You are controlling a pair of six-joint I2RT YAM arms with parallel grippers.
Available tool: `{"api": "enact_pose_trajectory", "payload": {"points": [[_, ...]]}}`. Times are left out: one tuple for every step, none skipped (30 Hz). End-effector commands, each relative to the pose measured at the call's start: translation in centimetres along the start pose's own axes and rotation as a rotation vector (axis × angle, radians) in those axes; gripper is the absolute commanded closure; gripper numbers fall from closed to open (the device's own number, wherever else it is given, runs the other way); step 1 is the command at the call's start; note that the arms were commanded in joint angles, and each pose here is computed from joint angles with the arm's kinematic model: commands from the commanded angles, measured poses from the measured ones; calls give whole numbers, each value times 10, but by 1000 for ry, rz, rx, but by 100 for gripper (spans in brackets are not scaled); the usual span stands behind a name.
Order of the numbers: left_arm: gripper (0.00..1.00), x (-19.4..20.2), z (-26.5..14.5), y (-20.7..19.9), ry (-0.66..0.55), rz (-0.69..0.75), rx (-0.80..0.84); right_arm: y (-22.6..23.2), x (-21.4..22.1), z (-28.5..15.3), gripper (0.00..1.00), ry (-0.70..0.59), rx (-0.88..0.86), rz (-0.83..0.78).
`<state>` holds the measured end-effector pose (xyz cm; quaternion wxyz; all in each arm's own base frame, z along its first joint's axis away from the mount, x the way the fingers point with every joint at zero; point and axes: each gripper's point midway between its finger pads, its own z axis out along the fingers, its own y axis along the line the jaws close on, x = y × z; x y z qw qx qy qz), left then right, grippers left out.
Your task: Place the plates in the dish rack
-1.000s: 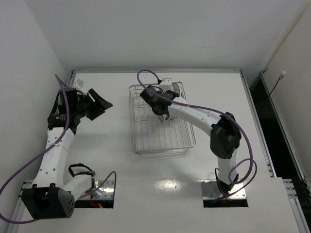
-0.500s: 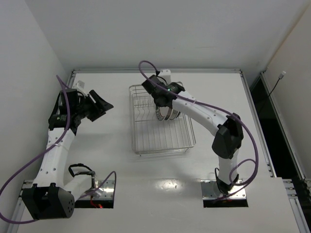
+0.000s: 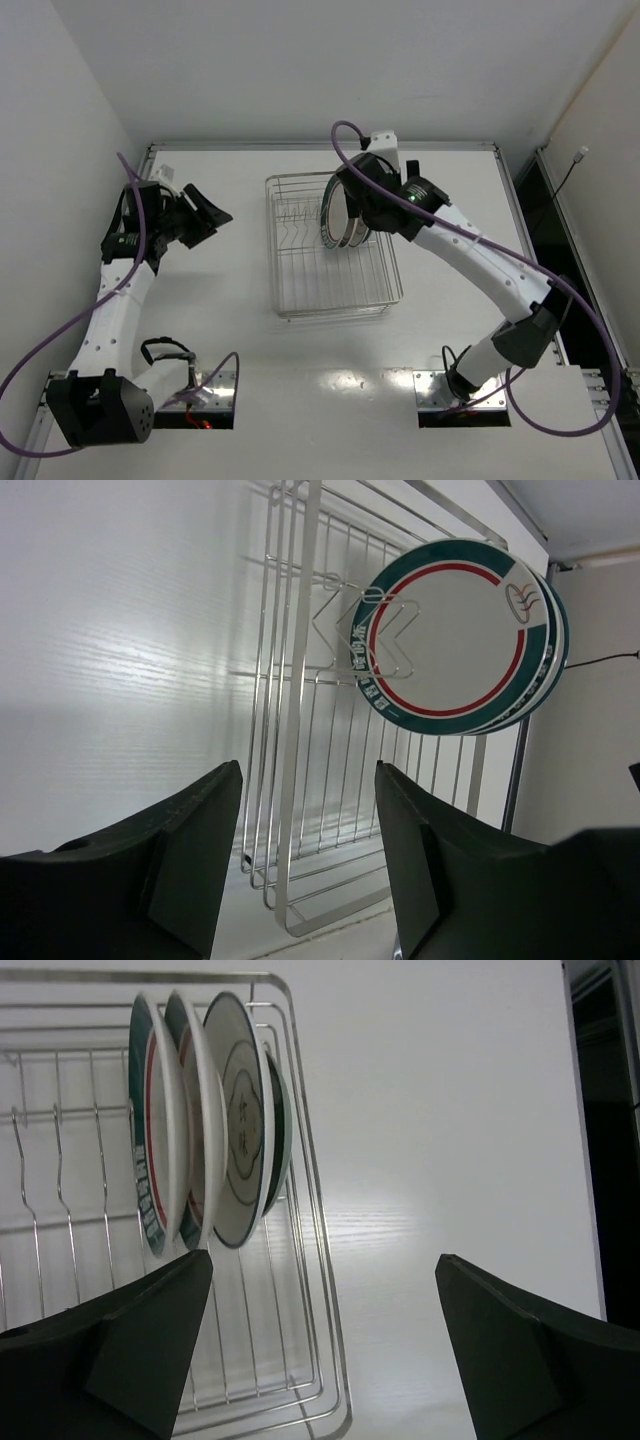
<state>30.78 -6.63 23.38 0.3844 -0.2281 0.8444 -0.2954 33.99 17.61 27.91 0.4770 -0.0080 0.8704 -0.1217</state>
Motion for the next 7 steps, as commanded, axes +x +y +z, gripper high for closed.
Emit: {"api": "enact_pose_trajectory", "payload": {"points": [[47,-11,8,5,-26,26,-7,12,21,0,8,49,-77,-47],[47,-12,8,6,-32,26,-14,11,29,3,8,64,-70,-64],[47,-17,9,6,-43,37,-23,9,31,2,8,64,-69,-65],[47,-22,7,5,-63,57,-28,11,30,1,8,60,-87,-53],[47,-29,6,7,-90,72,-52,13,30,2,8,52,-91,-44],[46,-32,4,8,-99,84,-65,9,30,3,8,53,-83,-39],[46,-37,0,7,-111,112,-74,9,30,3,3,53,-83,-39]]}}
